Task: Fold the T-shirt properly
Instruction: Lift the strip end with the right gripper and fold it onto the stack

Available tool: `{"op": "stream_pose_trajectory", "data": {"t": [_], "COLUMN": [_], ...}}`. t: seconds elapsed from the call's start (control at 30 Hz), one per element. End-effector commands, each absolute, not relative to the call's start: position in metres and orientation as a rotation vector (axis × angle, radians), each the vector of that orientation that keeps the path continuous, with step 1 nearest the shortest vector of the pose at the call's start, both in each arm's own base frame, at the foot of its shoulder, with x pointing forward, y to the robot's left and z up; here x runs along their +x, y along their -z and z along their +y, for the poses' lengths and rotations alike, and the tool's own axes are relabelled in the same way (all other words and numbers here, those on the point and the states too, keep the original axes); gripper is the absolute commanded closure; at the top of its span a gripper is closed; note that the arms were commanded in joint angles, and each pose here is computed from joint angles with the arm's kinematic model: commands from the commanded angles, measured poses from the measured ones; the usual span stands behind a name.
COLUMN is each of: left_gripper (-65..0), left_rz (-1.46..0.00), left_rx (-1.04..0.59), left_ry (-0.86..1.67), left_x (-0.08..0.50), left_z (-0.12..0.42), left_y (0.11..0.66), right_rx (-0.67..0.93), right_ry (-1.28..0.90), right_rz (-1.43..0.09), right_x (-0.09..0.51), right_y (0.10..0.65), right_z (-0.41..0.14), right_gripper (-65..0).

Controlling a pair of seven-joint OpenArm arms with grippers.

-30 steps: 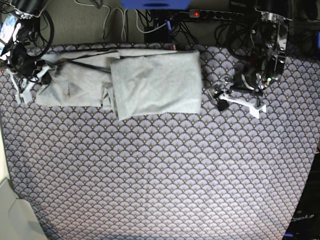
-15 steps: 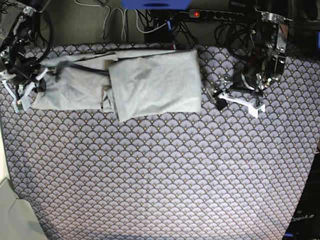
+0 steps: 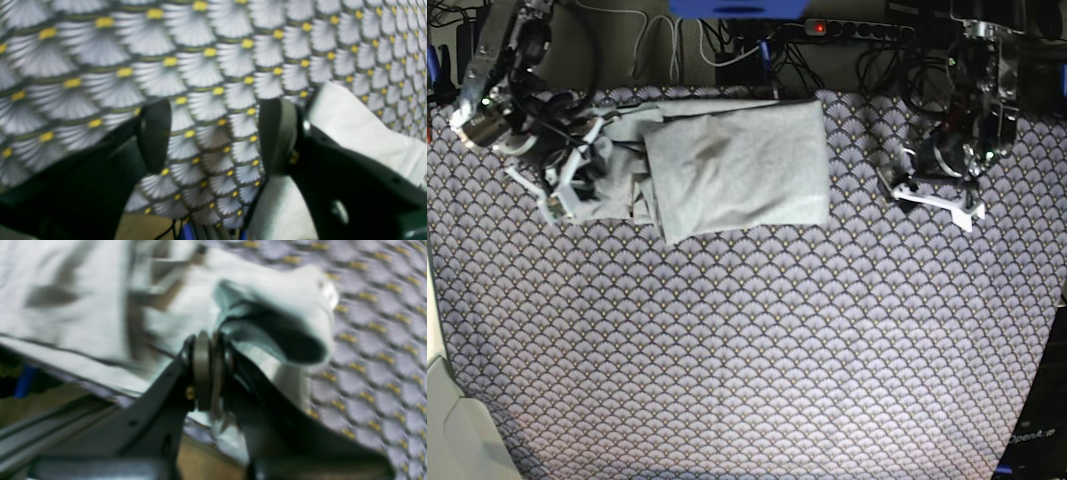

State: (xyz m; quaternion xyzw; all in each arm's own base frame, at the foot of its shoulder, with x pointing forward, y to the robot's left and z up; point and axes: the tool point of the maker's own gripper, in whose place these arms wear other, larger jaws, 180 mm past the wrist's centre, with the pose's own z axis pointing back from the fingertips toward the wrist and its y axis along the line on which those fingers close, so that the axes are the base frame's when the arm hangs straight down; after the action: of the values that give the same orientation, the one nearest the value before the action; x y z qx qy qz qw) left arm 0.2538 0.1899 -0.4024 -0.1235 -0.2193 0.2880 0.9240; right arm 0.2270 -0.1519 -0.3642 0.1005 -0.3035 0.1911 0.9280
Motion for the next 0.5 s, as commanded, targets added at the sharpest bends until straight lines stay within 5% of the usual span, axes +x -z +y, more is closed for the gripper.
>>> {"op": "stream_pose_trajectory", "data": {"t": [0.0, 0.47], "left_gripper": [-39.9, -39.9], "left_rz": [-0.477, -0.463], "left_rx": [-0.267, -0.279], "left_ry": [-0.586, -0.634], "left_x": [0.260, 0.253], "left_z": [0.192, 0.209], "left_y": [0.390, 0.375], "right_rx": [0.222, 0.392], "right_ry": [-0.412, -0.566], "right_rz": [-0.674, -0.738], "right_x": [0.236, 0.253], "right_y": [0.353, 0.336], "right_z": [-0.143, -0.054], "right_gripper": [0.0, 0.0]}}
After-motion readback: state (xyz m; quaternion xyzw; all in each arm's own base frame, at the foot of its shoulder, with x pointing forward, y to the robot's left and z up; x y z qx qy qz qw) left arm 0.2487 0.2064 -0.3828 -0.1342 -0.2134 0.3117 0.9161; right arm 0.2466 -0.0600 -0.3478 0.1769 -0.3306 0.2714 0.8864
